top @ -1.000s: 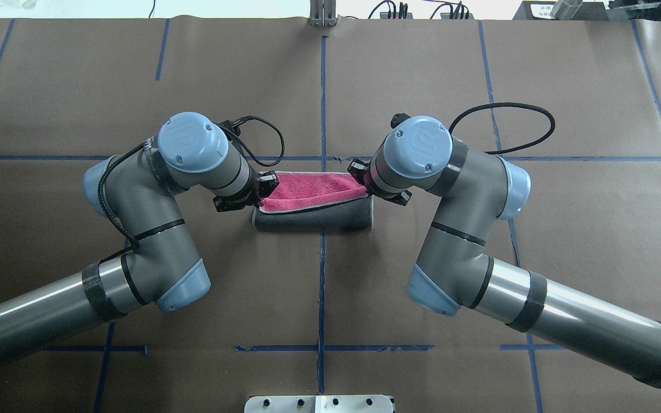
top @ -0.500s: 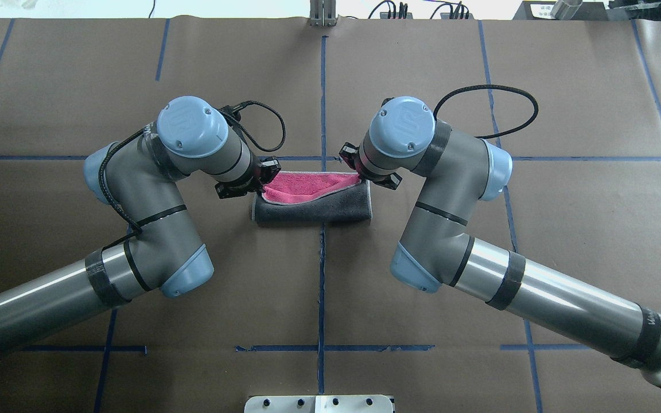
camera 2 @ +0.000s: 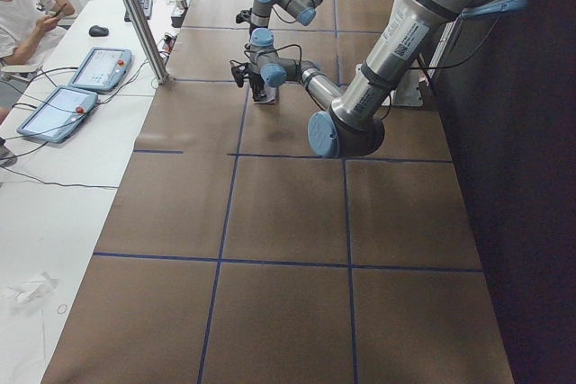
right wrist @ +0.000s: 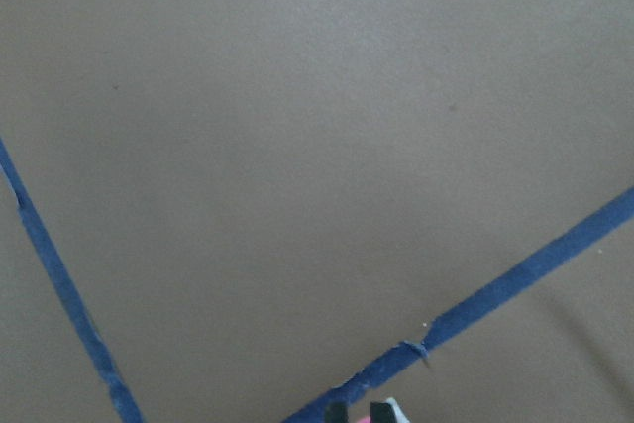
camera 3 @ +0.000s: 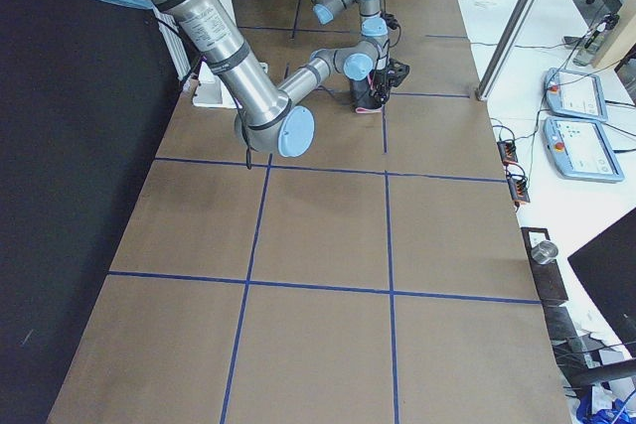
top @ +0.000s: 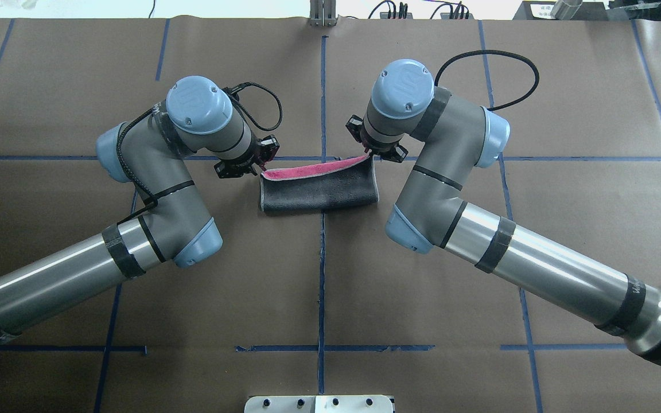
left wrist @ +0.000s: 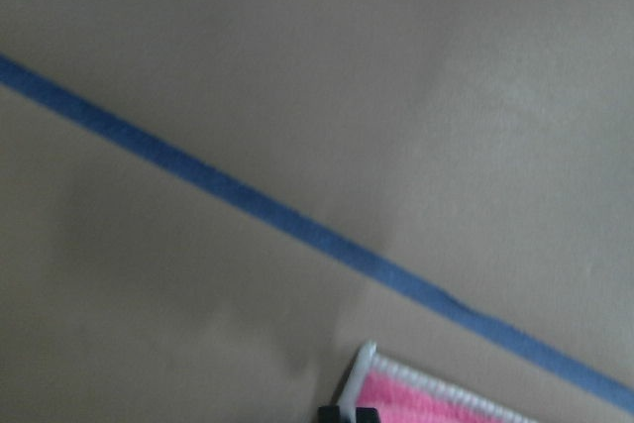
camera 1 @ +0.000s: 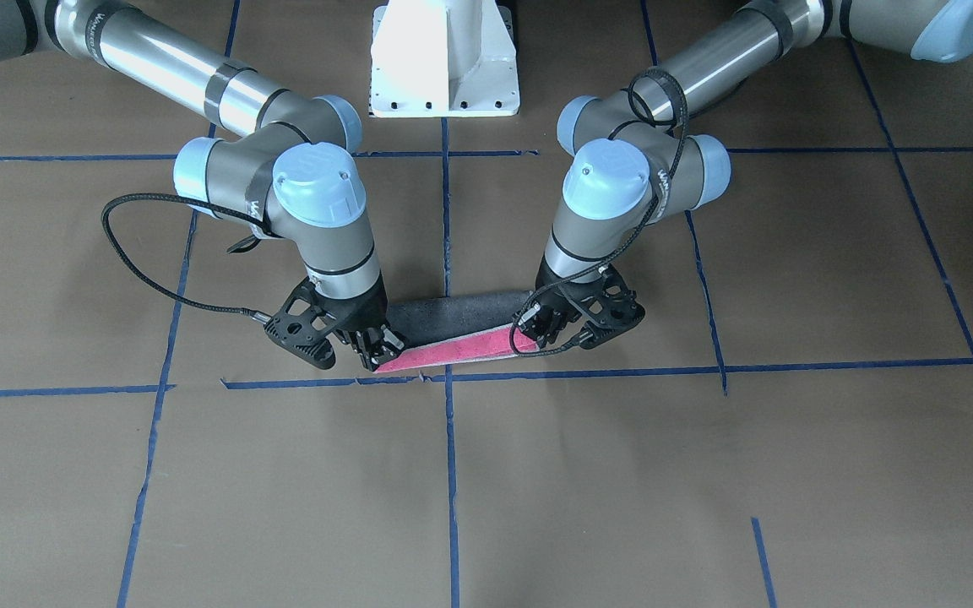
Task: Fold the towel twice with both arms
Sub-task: 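Raise the right gripper away while the left gripper moves to the strip's end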
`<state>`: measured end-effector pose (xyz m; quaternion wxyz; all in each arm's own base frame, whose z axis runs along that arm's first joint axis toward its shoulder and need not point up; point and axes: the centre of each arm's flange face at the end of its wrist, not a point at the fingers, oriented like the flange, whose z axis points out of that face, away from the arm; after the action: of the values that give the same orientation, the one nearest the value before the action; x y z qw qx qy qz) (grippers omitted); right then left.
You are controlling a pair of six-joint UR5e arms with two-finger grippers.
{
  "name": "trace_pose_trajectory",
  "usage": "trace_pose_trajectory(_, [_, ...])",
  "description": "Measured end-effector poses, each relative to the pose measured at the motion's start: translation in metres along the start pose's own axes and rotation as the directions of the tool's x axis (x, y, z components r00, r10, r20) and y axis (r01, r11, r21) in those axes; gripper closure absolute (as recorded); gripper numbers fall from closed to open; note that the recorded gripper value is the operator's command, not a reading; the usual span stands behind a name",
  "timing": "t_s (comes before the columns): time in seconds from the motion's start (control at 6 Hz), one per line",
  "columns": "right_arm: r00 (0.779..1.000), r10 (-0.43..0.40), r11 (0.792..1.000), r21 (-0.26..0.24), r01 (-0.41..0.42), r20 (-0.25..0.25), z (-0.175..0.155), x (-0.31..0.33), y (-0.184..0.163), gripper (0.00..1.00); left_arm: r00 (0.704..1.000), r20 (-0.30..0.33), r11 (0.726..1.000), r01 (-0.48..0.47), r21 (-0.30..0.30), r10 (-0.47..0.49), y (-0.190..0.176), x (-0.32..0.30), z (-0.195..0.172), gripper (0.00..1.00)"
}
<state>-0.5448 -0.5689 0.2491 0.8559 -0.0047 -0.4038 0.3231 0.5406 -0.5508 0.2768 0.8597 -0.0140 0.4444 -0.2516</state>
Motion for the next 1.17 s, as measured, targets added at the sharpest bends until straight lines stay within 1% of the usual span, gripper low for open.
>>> trace_pose_trajectory(0.17, [1.0, 0.004, 1.0, 0.008, -0.004, 0.01, -0.001, -0.009, -0.01, 0.0, 1.0, -0.013, 1.0, 0.0, 0.007, 0.001, -0.009, 0.001, 0.0, 0.0])
trace_pose_trajectory(0.33, [1.0, 0.01, 1.0, 0.016, -0.01, 0.012, 0.001, -0.01, -0.028, 0.0, 1.0, -0.024, 1.0, 0.003, 0.014, -0.002, -0.018, 0.002, -0.004, 0.0])
trace_pose_trajectory(0.5, [1.0, -0.002, 1.0, 0.001, 0.002, 0.009, -0.003, -0.009, -0.052, 0.0, 0.999, -0.033, 1.0, 0.01, -0.005, -0.01, -0.025, 0.003, -0.011, 0.0])
trace_pose_trajectory(0.67, [1.0, -0.03, 0.998, -0.048, 0.03, 0.008, -0.014, -0.006, -0.079, 0.0, 0.999, -0.042, 0.998, 0.031, -0.058, -0.034, -0.022, 0.004, -0.021, 0.0])
trace_pose_trajectory(0.83, [0.998, -0.056, 0.994, -0.092, 0.056, 0.005, -0.025, -0.001, -0.104, 0.0, 0.996, -0.053, 0.992, 0.069, -0.109, -0.075, -0.012, 0.005, -0.033, 0.0])
trace_pose_trajectory(1.0, [0.996, -0.086, 0.989, -0.118, 0.084, -0.015, -0.032, 0.005, -0.122, 0.0, 0.99, -0.062, 0.982, 0.116, -0.146, -0.126, 0.005, 0.008, -0.043, 0.07])
trace_pose_trajectory(1.17, [0.99, -0.132, 0.983, -0.135, 0.125, -0.048, -0.04, 0.011, -0.136, 0.0, 0.984, -0.049, 0.973, 0.162, -0.165, -0.172, 0.025, 0.008, -0.041, 0.21])
